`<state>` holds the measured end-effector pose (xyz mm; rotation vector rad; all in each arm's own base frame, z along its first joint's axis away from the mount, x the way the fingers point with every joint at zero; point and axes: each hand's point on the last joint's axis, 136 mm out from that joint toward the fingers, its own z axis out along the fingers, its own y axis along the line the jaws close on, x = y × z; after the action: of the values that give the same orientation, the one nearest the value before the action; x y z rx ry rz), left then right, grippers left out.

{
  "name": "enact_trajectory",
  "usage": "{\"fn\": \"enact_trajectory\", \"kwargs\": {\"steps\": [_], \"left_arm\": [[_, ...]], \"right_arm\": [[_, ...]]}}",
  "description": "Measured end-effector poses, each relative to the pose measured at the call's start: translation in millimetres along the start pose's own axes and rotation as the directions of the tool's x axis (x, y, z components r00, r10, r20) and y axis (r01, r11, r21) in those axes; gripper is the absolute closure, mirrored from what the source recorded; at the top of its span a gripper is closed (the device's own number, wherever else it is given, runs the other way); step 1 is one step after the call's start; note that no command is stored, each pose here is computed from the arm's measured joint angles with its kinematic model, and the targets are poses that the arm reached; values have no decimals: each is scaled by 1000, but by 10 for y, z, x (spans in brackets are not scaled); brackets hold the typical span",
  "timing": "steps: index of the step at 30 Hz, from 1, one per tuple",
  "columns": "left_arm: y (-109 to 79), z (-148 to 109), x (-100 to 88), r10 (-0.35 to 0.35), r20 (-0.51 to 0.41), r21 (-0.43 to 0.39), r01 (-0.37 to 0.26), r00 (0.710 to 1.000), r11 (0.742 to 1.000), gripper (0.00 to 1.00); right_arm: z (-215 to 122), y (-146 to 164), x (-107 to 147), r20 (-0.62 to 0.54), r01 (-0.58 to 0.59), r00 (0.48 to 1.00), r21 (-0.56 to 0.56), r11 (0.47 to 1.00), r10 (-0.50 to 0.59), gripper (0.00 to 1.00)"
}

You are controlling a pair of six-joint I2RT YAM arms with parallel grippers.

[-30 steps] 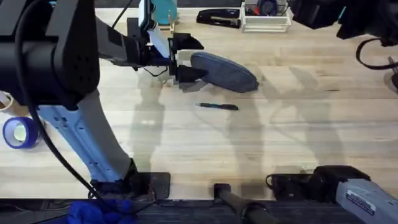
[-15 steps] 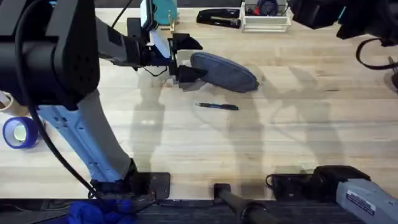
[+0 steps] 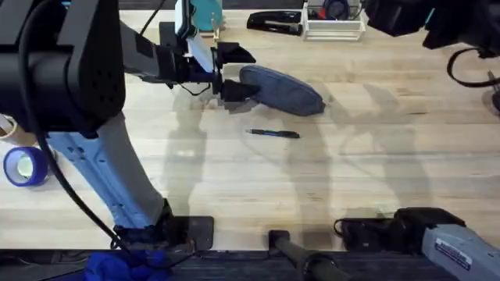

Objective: Unzip the bag, pick up the pens from the table one at a time and place them inside, then zip the bag closed.

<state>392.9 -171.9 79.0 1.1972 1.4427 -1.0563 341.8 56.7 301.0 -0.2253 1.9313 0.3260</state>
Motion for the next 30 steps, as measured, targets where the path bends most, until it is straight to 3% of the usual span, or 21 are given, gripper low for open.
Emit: {"fn": "enact_trajectory", "kwargs": {"steps": [5,7,11,13,26,30], "left_arm": [[-14,1,-50,22,23,15,-23,999,1000,319],[-22,0,-58,22,28,19,-23,999,1000,452],[-27,2,-65,27,31,22,-28,999,999,830],[-27,3,-66,29,31,22,-30,999,999,942],[-29,7,-67,30,31,23,-31,999,999,958],[-29,7,-67,30,31,23,-30,999,999,958]], "right_arm": [[0,0,0,0,0,1000,0,1000,0,4],[0,0,0,0,0,1000,0,1000,0,4],[0,0,0,0,0,1000,0,1000,0,4],[0,0,0,0,0,1000,0,1000,0,5],[0,2,5,-2,-1,1000,-1,1000,1,5],[-5,22,133,-54,-20,998,-11,1000,19,4]]}}
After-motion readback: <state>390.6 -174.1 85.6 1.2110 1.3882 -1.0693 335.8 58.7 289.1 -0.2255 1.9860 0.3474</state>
